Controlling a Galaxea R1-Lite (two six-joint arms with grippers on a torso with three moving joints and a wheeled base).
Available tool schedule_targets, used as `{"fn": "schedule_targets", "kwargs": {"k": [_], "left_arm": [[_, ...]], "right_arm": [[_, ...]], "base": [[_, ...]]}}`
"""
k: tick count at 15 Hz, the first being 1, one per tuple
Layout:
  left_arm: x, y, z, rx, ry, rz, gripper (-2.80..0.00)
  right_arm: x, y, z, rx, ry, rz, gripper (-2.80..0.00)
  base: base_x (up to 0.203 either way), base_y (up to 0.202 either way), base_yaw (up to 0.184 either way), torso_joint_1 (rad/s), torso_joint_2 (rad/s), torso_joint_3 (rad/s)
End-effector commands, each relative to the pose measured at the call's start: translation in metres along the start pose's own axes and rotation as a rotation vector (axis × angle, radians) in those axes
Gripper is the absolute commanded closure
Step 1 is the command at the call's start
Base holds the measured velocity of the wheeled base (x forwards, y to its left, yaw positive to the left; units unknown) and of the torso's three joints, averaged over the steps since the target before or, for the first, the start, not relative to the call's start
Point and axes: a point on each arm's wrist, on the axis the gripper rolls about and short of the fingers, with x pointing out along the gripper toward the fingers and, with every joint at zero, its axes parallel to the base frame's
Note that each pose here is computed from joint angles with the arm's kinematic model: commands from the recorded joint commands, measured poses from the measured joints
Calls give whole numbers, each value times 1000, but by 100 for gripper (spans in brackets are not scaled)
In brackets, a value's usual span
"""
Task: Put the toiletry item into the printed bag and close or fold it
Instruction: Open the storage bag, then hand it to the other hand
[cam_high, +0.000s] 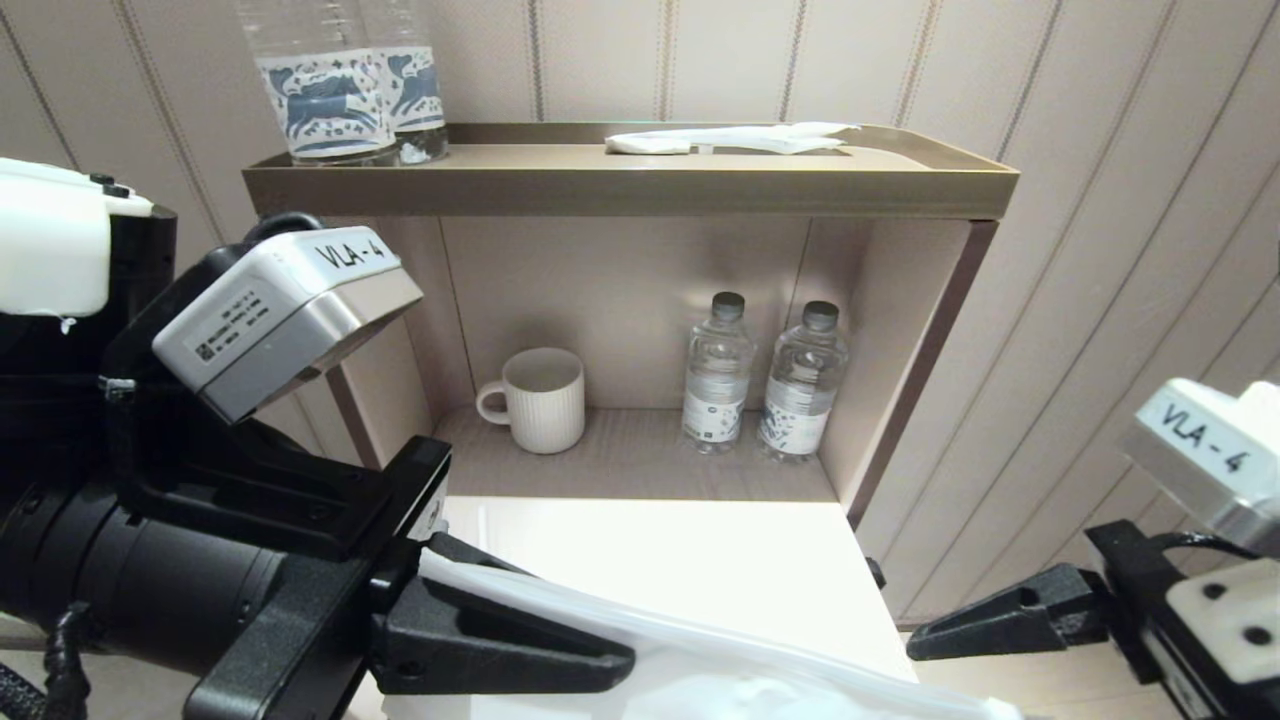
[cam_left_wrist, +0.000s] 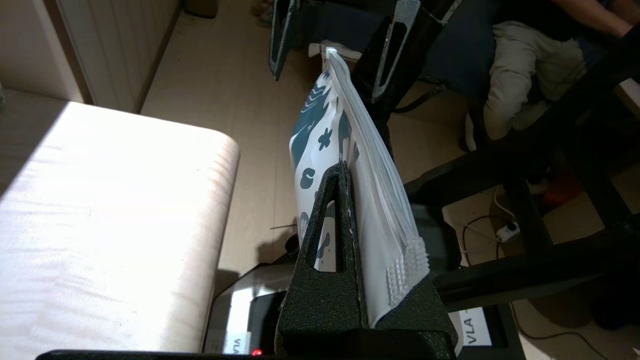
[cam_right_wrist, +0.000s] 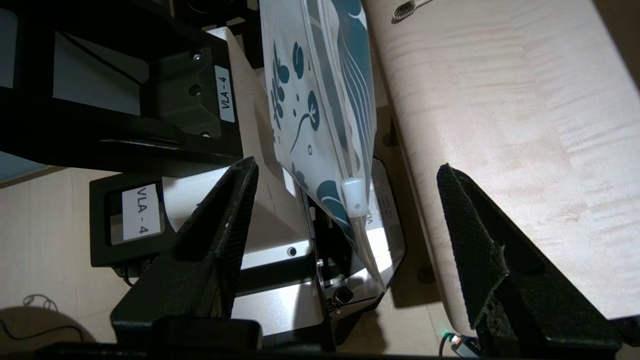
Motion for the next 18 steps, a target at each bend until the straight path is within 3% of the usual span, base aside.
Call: {"fn": "schedule_targets", "kwargs": {"k": [1, 3, 6, 9, 11, 13, 18], "left_arm": [[-2, -3, -1, 2, -4, -3, 0], [-4, -4, -3, -4, 0, 20, 0], [-8, -5, -11, -29, 12, 158, 0], [-13, -6, -5, -96, -65, 234, 0], [-14, -3, -12, -101, -90, 282, 0], [-12, -1, -22, -58, -101, 293, 0], [-7, 3, -43, 127, -12, 308, 0]], "right_arm": [[-1, 1, -3, 1, 0, 4, -280], [-4, 4, -6, -17, -42, -8, -280], [-9, 3, -18, 19, -70, -40, -280], [-4, -8, -29, 50, -142, -56, -280], [-2, -15, -32, 80, -177, -79, -280], [-6, -20, -30, 83, -195, -115, -280], [-14, -30, -10, 64, -235, -174, -280]], "base": [[0, 0, 0, 0, 0, 0], [0, 0, 0, 0, 0, 0], [0, 0, 0, 0, 0, 0], [0, 0, 0, 0, 0, 0], [0, 0, 0, 0, 0, 0], [0, 0, 0, 0, 0, 0], [0, 0, 0, 0, 0, 0]]}}
